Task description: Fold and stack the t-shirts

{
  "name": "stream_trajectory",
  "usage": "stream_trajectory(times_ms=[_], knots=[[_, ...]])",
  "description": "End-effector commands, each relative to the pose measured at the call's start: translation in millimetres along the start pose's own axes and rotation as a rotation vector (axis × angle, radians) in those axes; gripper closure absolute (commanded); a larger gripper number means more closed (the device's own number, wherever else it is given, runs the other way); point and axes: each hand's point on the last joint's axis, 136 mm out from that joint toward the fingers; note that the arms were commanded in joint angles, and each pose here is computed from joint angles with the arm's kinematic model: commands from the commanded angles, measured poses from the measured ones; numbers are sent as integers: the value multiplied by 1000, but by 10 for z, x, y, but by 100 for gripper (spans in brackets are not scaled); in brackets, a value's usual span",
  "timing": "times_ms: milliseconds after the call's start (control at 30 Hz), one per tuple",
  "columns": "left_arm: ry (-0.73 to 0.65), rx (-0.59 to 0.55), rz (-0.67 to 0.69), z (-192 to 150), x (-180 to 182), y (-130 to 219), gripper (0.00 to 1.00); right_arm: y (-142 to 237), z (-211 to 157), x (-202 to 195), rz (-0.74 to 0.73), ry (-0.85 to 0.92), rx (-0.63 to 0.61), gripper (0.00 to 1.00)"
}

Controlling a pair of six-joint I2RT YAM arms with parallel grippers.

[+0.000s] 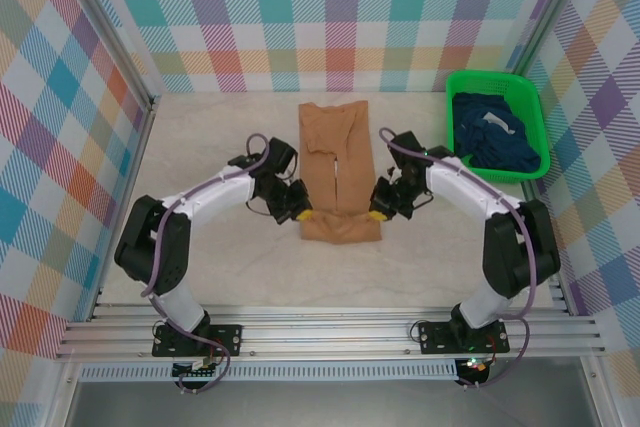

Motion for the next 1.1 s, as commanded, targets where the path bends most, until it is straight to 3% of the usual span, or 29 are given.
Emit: stream_trajectory(times_ms=[0,400,767,900,967,1067], knots=[[9,-43,-8,311,-132,74,100,74,264,69,-6,15,-24,100],[11,-91,-12,1198,-395,-56,100,30,1310,352,33,1,-101,100],[-19,-100,-98,1778,-640,-264,97,-305,1898,361,91,-46,-78,100],[-50,-132,-95,1904,-706,-185,66,-240,2067,473,126,21,-108,62],[-58,-177,-75,1902,-696,-23,58,-105,2081,451,96,40,-142,56],[-52,-225,-72,1774,-620,195,57,97,1994,366,68,28,-198,55]])
Point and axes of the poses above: each hand's point on the last joint's axis, 136 mm out from that joint toward the fingers, its own y axis back along the fingers, its own x axis along the line the jaws close on, z = x × y, and after that the axes turned 3 degrees about y, right-handed
